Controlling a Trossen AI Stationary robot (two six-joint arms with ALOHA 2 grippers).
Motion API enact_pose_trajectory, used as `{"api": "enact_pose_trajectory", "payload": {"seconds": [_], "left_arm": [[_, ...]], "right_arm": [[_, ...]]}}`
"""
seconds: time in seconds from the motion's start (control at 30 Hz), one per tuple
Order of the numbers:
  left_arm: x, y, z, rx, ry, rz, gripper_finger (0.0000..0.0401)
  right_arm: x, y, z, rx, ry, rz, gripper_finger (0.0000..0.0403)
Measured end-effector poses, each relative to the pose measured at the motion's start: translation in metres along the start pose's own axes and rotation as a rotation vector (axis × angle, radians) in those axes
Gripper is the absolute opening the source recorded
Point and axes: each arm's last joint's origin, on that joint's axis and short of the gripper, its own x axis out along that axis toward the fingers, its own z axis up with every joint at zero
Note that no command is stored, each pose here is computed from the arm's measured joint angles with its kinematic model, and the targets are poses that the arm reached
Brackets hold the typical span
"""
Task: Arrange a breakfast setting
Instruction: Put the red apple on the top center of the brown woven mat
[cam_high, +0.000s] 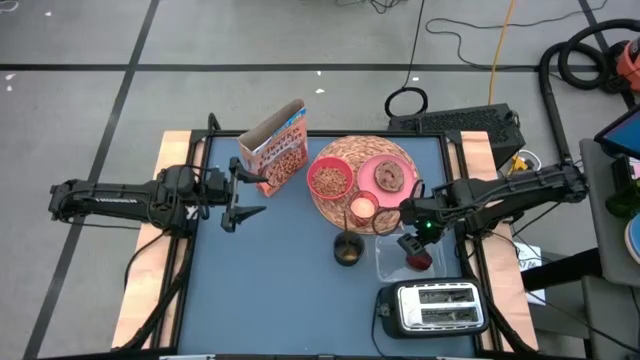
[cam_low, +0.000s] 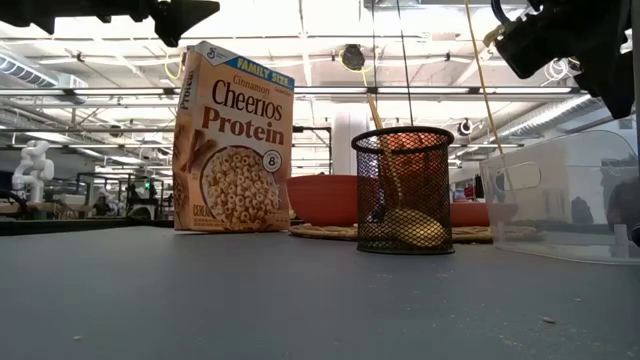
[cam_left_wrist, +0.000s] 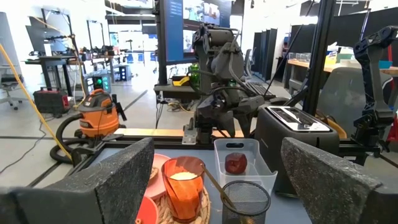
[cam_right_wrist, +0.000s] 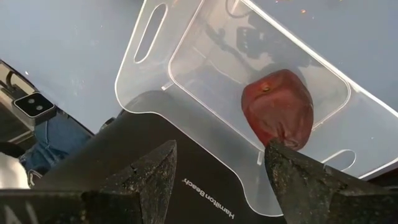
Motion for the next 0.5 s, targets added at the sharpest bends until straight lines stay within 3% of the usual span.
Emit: {"api": "enact_pose_trajectory", "payload": {"seconds": [0.17,0.5], "left_arm": [[0.0,0.0,-0.0001,0.0,0.001,0.0,0.0358],[0.0,0.0,-0.0001,0.0,0.001,0.0,0.0358]], "right_arm": [[0.0,0.0,0.0,0.008,0.001,0.0,0.0251],[0.0,0.0,-0.0001,0.046,0.002,0.0,0.034]]}}
